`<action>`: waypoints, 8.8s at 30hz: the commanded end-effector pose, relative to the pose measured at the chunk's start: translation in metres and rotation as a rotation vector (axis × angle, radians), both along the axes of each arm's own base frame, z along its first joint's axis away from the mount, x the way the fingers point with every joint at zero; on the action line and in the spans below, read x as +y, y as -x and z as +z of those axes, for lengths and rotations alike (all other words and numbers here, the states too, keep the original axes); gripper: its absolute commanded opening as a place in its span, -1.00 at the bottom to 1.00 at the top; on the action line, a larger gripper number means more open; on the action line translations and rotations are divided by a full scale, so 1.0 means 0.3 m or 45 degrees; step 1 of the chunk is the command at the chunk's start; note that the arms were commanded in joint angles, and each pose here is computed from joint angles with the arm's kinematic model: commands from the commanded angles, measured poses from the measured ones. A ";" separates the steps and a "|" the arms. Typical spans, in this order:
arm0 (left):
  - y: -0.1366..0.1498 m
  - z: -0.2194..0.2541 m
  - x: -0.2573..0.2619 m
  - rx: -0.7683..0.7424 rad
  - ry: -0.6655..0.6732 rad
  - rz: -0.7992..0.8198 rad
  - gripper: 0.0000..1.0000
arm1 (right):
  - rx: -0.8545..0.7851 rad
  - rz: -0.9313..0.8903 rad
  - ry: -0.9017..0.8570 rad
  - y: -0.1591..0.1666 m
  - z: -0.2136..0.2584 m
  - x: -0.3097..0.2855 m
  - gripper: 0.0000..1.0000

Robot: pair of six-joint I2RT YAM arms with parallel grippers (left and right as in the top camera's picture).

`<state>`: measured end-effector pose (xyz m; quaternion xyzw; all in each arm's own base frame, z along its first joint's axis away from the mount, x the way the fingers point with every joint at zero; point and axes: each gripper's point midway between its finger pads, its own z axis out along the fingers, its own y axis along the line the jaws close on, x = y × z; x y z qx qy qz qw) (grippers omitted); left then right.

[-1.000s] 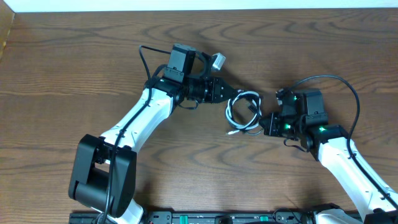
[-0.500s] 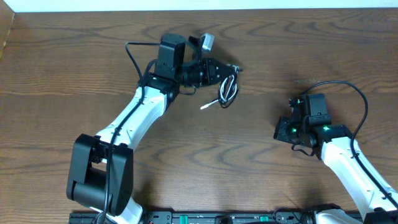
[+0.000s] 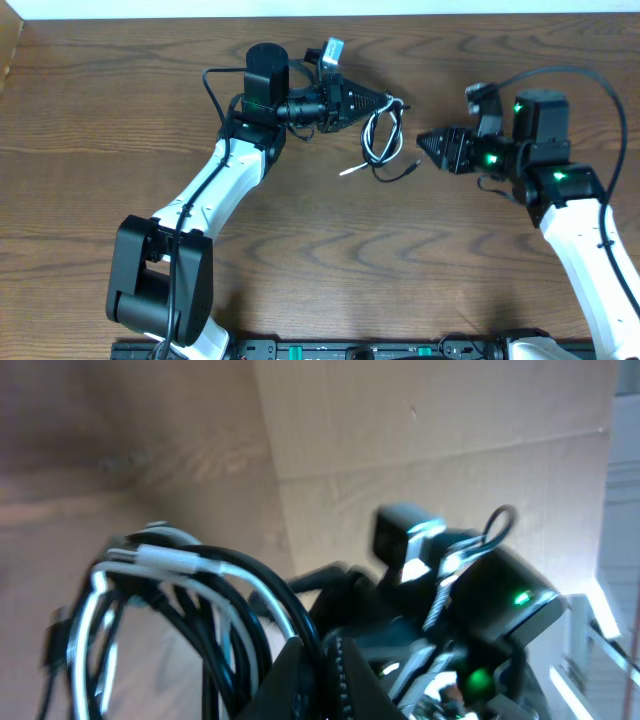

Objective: Untangle cables

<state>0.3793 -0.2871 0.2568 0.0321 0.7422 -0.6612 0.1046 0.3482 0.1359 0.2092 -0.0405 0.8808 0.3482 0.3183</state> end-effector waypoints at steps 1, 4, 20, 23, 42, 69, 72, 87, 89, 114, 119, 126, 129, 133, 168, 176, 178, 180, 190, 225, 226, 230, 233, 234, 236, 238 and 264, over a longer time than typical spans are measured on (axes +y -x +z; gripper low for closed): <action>0.039 0.028 0.000 0.040 0.036 -0.093 -0.85 | -0.062 0.086 -0.062 0.012 0.074 0.040 0.00; 0.037 0.028 0.000 0.081 0.038 -0.085 -0.85 | -0.048 0.133 -0.078 0.030 0.071 0.075 -0.02; 0.036 0.061 -0.003 0.225 0.082 -0.078 -0.85 | 0.160 -0.035 -0.050 0.005 -0.038 0.095 -0.17; 0.034 0.079 -0.005 0.188 0.098 -0.080 -0.85 | 0.203 -0.011 -0.034 -0.006 -0.094 0.124 -0.13; -0.026 0.074 -0.018 0.169 0.093 0.068 -0.85 | 0.283 -0.058 0.071 -0.145 -0.367 0.141 -0.97; -0.036 -0.183 0.102 -0.256 -0.297 0.061 -0.05 | 0.119 -0.287 0.745 -0.047 -0.250 -0.199 -0.98; -0.036 -0.176 0.098 -0.250 -0.285 0.061 0.11 | 0.077 -0.278 0.841 -0.039 -0.246 -0.166 -0.98; 0.008 -0.150 0.102 -0.394 -0.216 -0.069 0.33 | 0.037 -0.112 1.058 0.004 -0.311 -0.059 -0.98; 0.020 -0.166 0.095 -0.386 -0.226 -0.088 0.33 | 0.041 -0.100 1.049 0.006 -0.317 -0.050 -0.98; 0.125 -0.436 0.056 -0.097 -0.617 -0.108 -0.85 | 0.158 -0.193 0.788 -0.002 -0.316 -0.037 -0.98; 0.102 -0.449 0.079 -0.091 -0.655 -0.063 -0.85 | 0.138 -0.155 0.667 -0.025 -0.246 -0.053 -0.98; 0.102 -0.450 0.080 -0.090 -0.656 -0.063 -0.85 | 0.221 -0.125 0.332 -0.019 -0.181 -0.021 -0.98; 0.104 -0.455 0.084 -0.080 -0.665 -0.061 -0.86 | 0.248 -0.121 0.232 -0.017 -0.160 -0.022 -0.98; 0.101 -0.523 0.142 -0.016 -0.831 0.004 -0.85 | 0.224 -0.105 0.047 -0.030 -0.082 -0.061 -0.98; 0.138 -0.158 -0.038 -0.261 -0.101 -0.291 -0.85 | 0.227 0.059 -0.047 -0.059 -0.127 0.044 -0.31; 0.115 -0.061 -0.053 -0.156 0.003 -0.274 -0.85 | 0.113 0.113 0.010 -0.093 -0.129 0.042 0.01; 0.105 -0.030 -0.057 -0.131 0.029 -0.261 -0.85 | 0.108 0.143 0.034 -0.094 -0.152 0.044 0.03; 0.096 0.007 -0.060 -0.102 0.062 -0.249 -0.85 | 0.142 0.172 0.034 -0.086 -0.187 0.050 0.04; 0.075 0.082 -0.064 -0.027 0.128 -0.206 -0.85 | 0.172 0.355 -0.163 -0.081 -0.224 0.153 0.15; 0.031 -0.541 0.233 0.264 -0.848 0.265 -0.85 | 0.318 -0.267 0.405 -0.008 -0.213 -0.131 -0.98; 0.042 -0.567 0.250 0.261 -0.923 0.272 -0.85 | 0.310 -0.276 0.429 -0.004 -0.210 -0.128 -0.98; 0.055 -0.575 0.242 0.203 -0.961 0.231 -0.54 | 0.298 -0.322 0.505 0.002 -0.216 -0.103 -0.98; 0.048 -0.573 0.252 0.204 -0.959 0.241 -0.32 | 0.291 -0.386 0.563 -0.001 -0.225 -0.106 -0.98; 0.046 -0.565 0.254 0.194 -0.945 0.234 -0.29 | 0.286 -0.406 0.575 -0.005 -0.225 -0.109 -0.98; 0.037 -0.524 0.246 0.106 -0.886 0.180 -0.14 | 0.276 -0.424 0.579 -0.010 -0.222 -0.109 -0.98; 0.026 -0.460 0.239 -0.011 -0.817 0.123 -0.09 | 0.281 -0.424 0.576 -0.009 -0.223 -0.110 -0.98; 0.349 -0.341 -0.034 -0.657 -0.733 -0.526 0.12 | 0.430 -0.034 0.189 0.088 -0.189 0.020 -0.98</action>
